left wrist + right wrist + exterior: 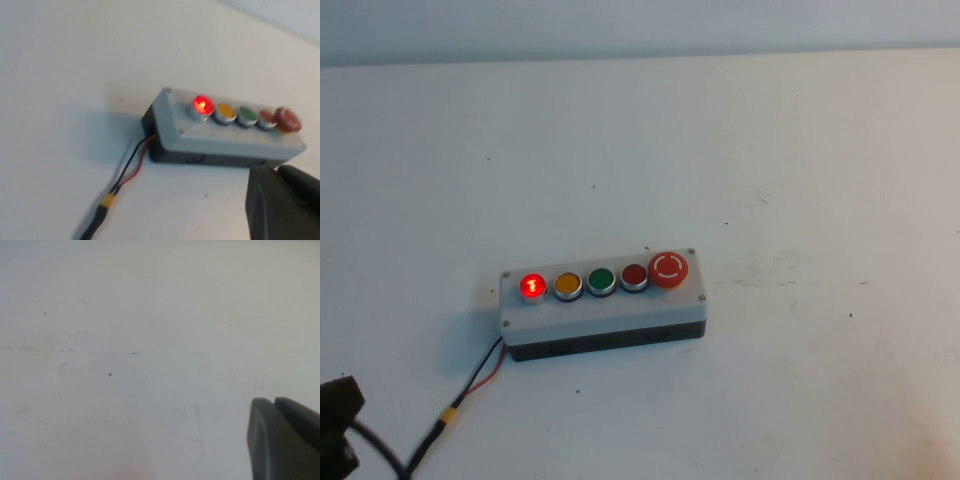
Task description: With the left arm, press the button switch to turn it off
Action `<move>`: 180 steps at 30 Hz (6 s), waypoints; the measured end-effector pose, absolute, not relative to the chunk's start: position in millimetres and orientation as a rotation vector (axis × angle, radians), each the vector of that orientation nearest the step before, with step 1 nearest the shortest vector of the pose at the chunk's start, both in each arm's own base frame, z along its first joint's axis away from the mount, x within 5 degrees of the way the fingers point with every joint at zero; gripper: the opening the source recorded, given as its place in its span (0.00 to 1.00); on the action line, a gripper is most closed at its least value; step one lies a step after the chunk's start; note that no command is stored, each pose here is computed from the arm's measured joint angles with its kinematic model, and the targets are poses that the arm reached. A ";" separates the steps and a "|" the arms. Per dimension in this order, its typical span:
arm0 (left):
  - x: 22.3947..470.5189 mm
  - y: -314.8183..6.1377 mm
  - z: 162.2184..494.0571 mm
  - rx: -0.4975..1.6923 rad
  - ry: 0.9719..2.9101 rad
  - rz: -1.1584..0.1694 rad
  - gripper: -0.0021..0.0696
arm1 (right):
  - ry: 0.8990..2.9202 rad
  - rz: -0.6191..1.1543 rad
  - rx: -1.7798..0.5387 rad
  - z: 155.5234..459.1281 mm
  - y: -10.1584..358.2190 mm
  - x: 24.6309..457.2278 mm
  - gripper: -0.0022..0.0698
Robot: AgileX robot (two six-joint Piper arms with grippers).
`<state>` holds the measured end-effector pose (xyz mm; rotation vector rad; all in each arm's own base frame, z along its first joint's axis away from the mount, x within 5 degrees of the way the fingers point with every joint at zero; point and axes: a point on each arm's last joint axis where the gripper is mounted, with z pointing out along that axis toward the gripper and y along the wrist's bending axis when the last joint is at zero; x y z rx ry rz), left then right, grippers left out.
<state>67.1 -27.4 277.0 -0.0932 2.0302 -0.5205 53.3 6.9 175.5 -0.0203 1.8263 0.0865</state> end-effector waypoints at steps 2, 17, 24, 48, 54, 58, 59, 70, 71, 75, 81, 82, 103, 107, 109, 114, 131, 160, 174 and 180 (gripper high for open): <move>74.8 -27.7 286.9 -0.044 2.139 -0.450 0.03 | 1.826 0.086 -0.020 175.5 6.9 53.3 0.01; 192.3 -57.4 321.5 0.345 2.544 -0.335 0.03 | 1.826 0.086 -0.020 175.5 6.9 53.3 0.01; 245.1 -89.7 315.6 0.524 2.615 -0.340 0.03 | 1.826 0.086 -0.020 175.5 6.9 53.3 0.01; 324.0 -144.7 272.3 0.744 2.906 -0.185 0.03 | 1.826 0.086 -0.020 175.5 6.9 53.3 0.01; 325.7 -145.2 270.5 0.745 2.915 -0.181 0.03 | 1.826 0.086 -0.020 175.5 6.9 53.3 0.01; 328.2 -146.3 262.8 0.750 2.940 -0.177 0.03 | 1.826 0.086 -0.020 175.5 6.9 53.3 0.01; 328.8 -146.5 261.2 0.751 2.945 -0.176 0.03 | 1.826 0.086 -0.020 175.5 6.9 53.3 0.01; 332.3 -146.2 254.7 0.761 2.956 -0.147 0.03 | 1.826 0.086 -0.020 175.5 6.9 53.3 0.01; 332.9 -145.8 254.7 0.763 2.950 -0.137 0.03 | 1.826 0.086 -0.020 175.5 6.9 53.3 0.01; 334.7 -144.7 254.7 0.760 2.935 -0.110 0.03 | 1.826 0.086 -0.020 175.5 6.9 53.3 0.01; 336.3 -144.8 253.9 0.758 2.924 -0.104 0.03 | 1.826 0.086 -0.020 175.5 6.9 53.3 0.01; 336.3 -144.8 253.9 0.758 2.924 -0.104 0.03 | 1.826 0.086 -0.020 175.5 6.9 53.3 0.01; 340.4 -146.1 248.7 0.788 2.941 -0.091 0.03 | 1.826 0.086 -0.020 175.5 6.9 53.3 0.01; 335.8 -144.5 262.2 0.795 2.877 -0.091 0.03 | 1.826 0.086 -0.020 175.5 6.9 53.3 0.01; 330.1 -144.2 276.3 0.790 2.808 -0.098 0.03 | 1.826 0.086 -0.020 175.5 6.9 53.3 0.01; 295.8 -142.6 328.1 0.754 2.518 -0.158 0.03 | 1.826 0.086 -0.020 175.5 6.9 53.3 0.01; 142.6 -69.8 300.9 0.531 1.891 -0.246 0.03 | 1.826 0.086 -0.020 175.5 6.9 53.3 0.01; 65.3 -13.8 234.8 0.280 1.333 -0.011 0.03 | 1.826 0.086 -0.020 175.5 6.9 53.3 0.01; 53.9 -8.9 179.3 0.251 1.765 -0.015 0.03 | 1.826 0.086 -0.020 175.5 6.9 53.3 0.01; 51.4 -8.9 170.2 0.256 1.869 -0.028 0.03 | 1.826 0.086 -0.020 175.5 6.9 53.3 0.01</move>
